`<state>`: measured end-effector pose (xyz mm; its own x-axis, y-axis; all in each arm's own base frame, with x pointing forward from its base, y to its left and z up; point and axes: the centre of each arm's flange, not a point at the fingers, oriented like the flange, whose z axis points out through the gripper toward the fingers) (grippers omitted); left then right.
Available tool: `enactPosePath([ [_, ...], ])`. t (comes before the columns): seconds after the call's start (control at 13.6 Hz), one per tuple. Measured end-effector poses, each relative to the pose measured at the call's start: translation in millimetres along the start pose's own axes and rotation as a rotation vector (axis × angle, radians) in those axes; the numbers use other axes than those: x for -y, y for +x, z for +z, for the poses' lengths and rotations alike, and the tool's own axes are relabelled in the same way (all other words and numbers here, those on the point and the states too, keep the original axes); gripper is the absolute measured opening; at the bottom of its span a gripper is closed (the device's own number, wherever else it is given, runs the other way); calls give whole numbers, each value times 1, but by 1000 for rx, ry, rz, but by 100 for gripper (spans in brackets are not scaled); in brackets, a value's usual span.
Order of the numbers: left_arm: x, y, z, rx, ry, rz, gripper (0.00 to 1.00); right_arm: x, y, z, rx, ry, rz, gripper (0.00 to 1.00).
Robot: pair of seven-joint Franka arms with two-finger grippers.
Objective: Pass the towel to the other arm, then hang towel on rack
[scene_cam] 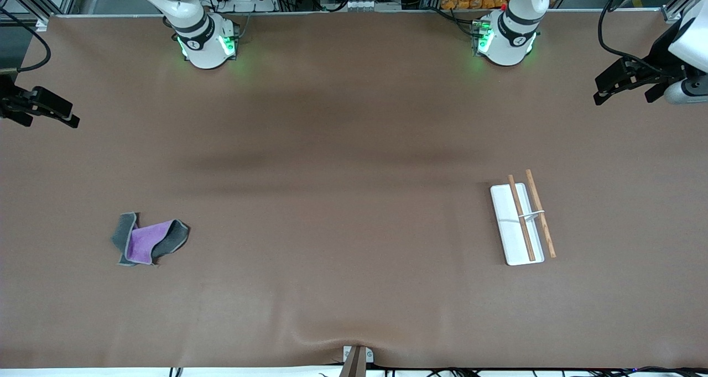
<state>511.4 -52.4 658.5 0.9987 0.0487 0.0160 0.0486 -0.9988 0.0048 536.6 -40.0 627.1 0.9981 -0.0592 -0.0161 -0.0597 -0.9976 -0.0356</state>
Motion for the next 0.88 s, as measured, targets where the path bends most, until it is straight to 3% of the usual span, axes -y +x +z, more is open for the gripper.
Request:
enactPosePath([
  [0.88, 1, 4, 2, 2, 7, 0, 100, 24, 0, 1, 3, -1, -43, 100],
])
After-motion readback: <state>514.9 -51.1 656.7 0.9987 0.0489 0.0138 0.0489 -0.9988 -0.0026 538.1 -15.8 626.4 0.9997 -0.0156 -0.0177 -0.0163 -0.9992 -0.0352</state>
